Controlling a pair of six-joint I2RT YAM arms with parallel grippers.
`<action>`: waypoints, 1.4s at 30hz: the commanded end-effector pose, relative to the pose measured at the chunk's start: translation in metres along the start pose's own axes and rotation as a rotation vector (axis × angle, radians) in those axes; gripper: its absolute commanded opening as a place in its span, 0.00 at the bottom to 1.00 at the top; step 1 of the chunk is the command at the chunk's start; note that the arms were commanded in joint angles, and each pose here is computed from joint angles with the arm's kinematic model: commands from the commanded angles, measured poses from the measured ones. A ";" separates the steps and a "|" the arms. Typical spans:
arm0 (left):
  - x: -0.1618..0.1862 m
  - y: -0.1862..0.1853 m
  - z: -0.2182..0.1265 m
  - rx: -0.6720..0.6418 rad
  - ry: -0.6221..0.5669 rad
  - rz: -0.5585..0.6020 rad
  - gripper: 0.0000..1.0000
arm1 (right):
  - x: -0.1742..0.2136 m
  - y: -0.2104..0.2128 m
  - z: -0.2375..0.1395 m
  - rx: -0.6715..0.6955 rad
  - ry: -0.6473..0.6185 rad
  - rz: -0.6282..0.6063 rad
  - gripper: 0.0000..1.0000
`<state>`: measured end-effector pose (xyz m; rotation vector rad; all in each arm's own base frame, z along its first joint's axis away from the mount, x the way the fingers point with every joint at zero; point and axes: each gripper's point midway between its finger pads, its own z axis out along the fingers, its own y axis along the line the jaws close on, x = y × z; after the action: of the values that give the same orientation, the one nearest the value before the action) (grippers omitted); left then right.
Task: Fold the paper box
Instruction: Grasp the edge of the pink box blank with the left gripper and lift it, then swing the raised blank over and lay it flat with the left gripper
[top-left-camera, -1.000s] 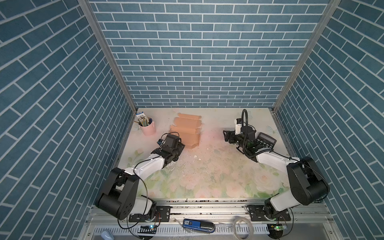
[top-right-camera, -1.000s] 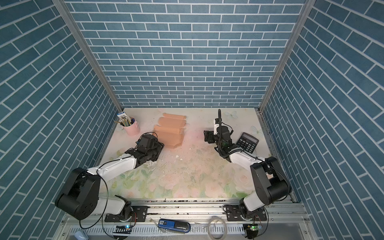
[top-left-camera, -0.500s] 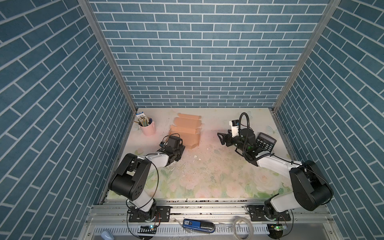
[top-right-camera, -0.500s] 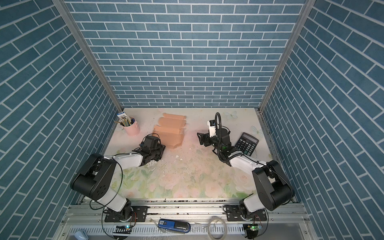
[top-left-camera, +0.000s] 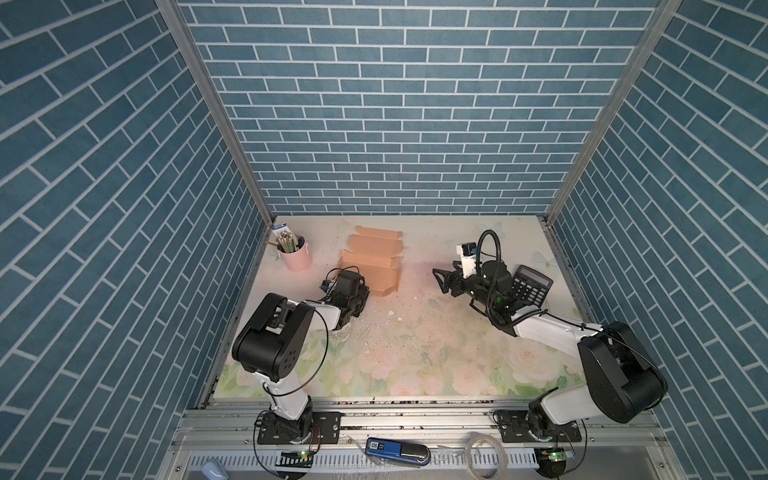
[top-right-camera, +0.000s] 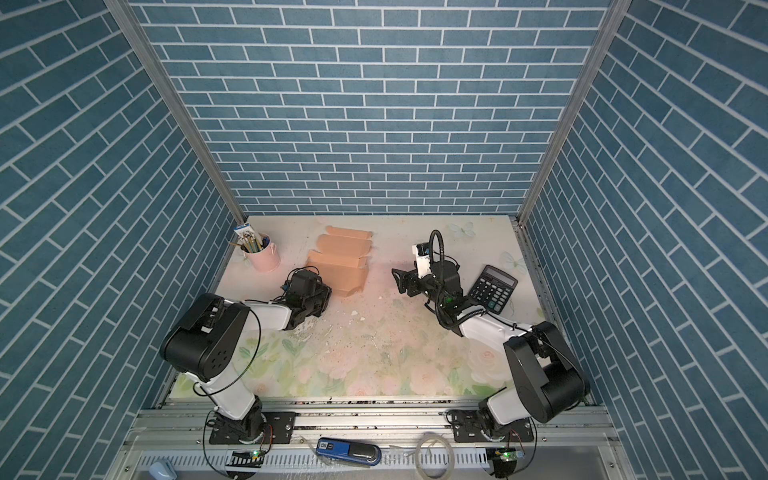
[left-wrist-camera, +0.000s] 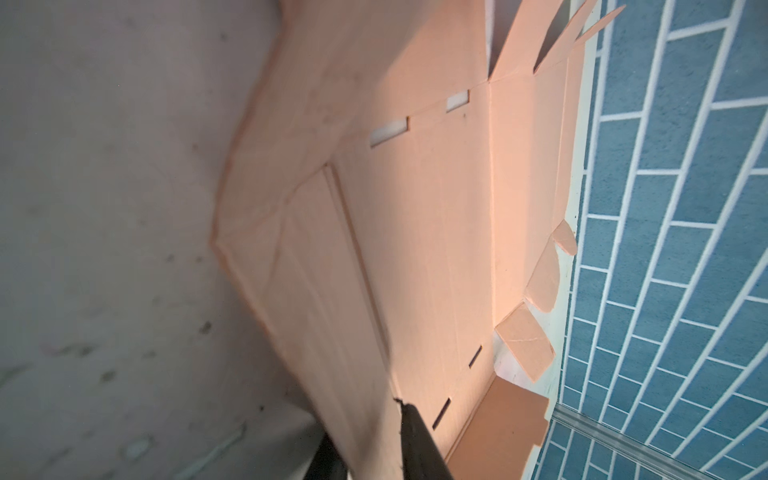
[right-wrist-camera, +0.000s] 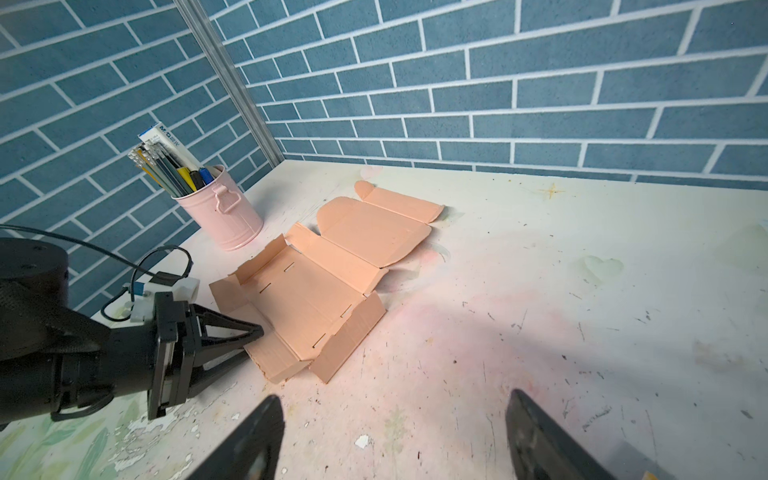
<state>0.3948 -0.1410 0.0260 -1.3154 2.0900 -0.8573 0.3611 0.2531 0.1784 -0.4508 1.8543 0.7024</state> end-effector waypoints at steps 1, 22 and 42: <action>-0.007 0.012 0.003 -0.027 -0.023 0.016 0.23 | -0.018 0.011 -0.008 -0.033 -0.066 -0.054 0.84; -0.015 -0.067 -0.058 0.114 -0.023 0.212 0.04 | -0.060 -0.017 -0.051 0.203 -0.186 -0.031 0.83; 0.060 -0.199 -0.222 0.525 0.259 0.728 0.10 | -0.077 -0.044 -0.075 0.428 -0.075 0.019 0.83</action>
<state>0.3563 -0.1888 0.2977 -0.3537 2.0546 -1.0953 0.3667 0.1768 0.2417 -0.1710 1.8858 0.3210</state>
